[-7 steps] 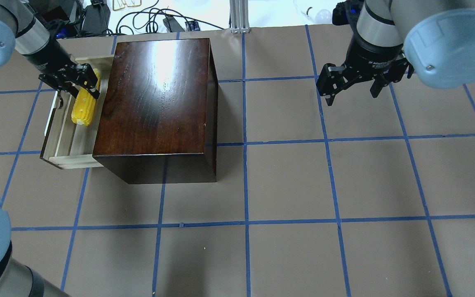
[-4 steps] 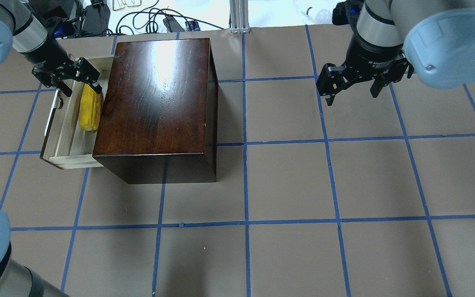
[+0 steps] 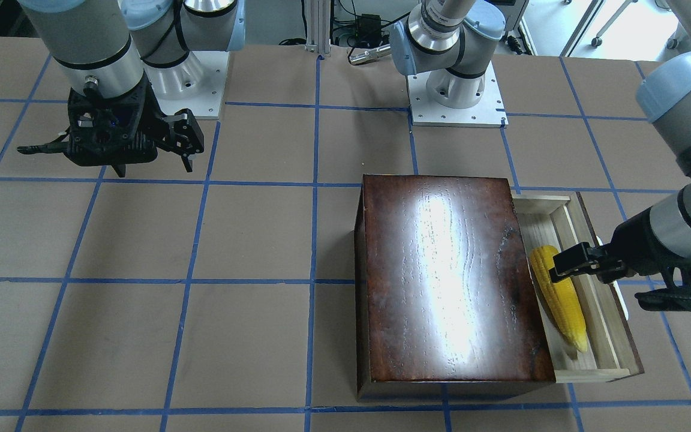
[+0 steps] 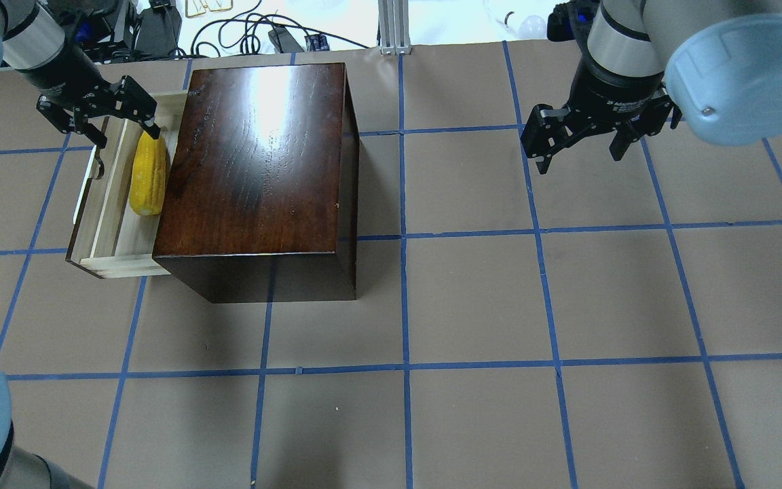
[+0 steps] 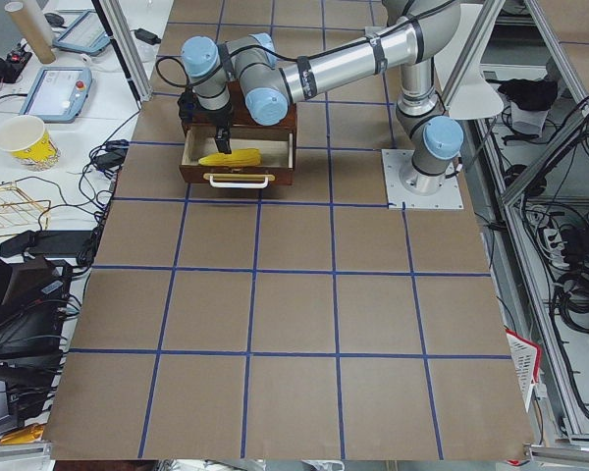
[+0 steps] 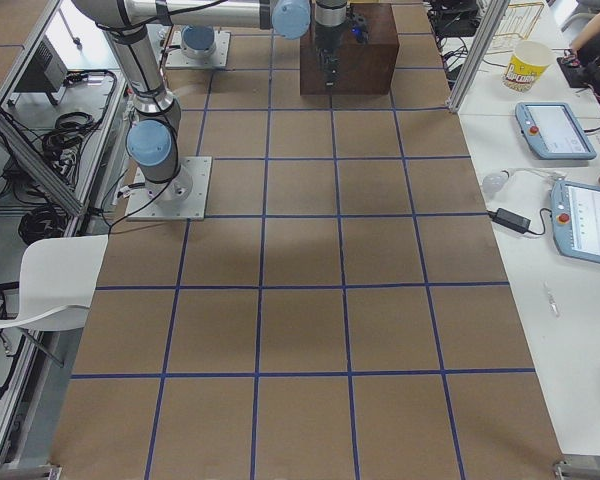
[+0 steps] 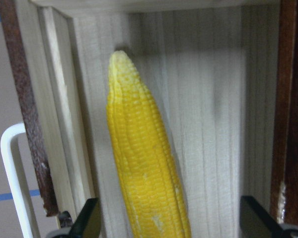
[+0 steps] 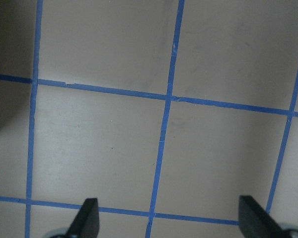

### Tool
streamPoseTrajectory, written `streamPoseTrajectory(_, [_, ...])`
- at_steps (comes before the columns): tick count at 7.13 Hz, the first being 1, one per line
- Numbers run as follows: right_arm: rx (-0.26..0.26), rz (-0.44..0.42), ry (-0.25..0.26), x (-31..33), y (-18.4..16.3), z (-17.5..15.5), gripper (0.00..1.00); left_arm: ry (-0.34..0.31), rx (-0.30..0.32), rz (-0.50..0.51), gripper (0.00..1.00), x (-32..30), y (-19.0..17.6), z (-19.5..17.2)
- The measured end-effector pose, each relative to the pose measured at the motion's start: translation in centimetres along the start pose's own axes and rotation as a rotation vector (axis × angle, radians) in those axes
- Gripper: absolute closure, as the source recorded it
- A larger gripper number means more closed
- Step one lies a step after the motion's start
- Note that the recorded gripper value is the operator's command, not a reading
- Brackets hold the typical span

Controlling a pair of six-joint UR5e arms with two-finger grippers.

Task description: Open drawer and put corn inside

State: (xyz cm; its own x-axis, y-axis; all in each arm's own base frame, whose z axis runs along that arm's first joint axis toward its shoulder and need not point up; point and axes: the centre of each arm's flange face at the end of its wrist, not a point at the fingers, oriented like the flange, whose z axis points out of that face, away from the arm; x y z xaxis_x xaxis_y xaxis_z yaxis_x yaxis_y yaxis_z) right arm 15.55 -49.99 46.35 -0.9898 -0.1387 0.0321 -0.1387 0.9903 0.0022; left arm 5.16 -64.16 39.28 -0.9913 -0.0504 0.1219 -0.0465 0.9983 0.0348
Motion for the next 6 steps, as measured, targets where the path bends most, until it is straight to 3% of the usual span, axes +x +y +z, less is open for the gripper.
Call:
streamPoseTrajectory(4, [0.0,0.0,0.0,0.0,0.0,0.0,0.0,-0.019,0.054,-0.012,0.0,6.3,2.2,-6.4])
streamPoseTrajectory(6, [0.0,0.0,0.0,0.0,0.0,0.0,0.0,-0.056,0.06,-0.013,0.0,9.8,3.7,-7.5])
